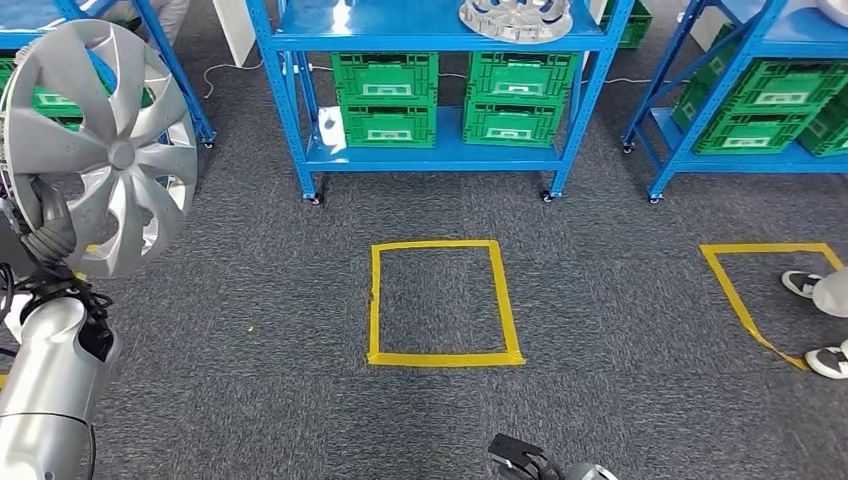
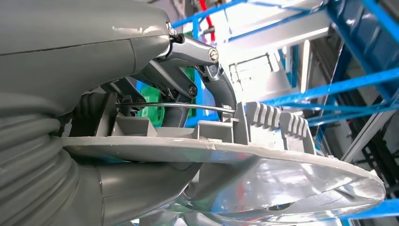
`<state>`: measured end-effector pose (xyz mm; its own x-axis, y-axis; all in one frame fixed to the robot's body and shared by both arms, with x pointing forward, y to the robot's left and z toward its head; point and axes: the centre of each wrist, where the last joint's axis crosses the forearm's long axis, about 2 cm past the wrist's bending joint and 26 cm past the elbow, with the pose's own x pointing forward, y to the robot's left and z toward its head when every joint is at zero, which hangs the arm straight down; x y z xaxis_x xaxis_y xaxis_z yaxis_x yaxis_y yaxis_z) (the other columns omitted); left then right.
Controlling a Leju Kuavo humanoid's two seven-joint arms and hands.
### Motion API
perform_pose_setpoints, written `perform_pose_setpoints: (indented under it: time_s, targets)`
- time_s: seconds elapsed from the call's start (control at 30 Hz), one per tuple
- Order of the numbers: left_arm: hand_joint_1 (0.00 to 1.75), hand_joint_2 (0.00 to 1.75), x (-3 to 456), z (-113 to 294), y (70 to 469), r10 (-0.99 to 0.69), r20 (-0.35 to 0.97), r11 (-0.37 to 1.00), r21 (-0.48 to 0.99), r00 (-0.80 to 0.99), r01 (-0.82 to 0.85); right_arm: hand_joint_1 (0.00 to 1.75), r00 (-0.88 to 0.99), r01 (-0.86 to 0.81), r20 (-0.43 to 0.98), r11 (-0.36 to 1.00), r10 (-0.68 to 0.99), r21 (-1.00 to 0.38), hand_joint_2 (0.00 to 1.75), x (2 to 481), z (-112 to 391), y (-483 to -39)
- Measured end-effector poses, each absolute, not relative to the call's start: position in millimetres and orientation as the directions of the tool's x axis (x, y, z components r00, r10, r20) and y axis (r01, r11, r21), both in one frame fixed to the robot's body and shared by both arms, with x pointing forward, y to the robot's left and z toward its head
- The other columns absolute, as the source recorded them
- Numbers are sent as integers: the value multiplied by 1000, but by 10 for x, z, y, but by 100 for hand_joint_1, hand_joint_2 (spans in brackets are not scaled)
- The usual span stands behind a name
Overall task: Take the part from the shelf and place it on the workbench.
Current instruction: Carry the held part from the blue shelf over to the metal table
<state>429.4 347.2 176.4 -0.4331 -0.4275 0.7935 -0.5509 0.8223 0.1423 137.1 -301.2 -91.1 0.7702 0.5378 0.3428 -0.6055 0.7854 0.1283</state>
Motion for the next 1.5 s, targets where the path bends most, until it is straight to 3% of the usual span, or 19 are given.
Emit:
perform_pose_setpoints:
  time_s: [1.1, 1.5]
  targets:
    - [175, 175, 4436, 2091, 3495, -503, 721, 791, 163, -476, -590, 0, 770, -605, 350, 785, 534, 133, 0, 1525, -863, -2868]
    - [175, 175, 4483, 2139, 3480, -566, 679, 770, 235, -467, -592, 0, 785, -588, 346, 793, 514, 158, 0, 1465, -880, -2790]
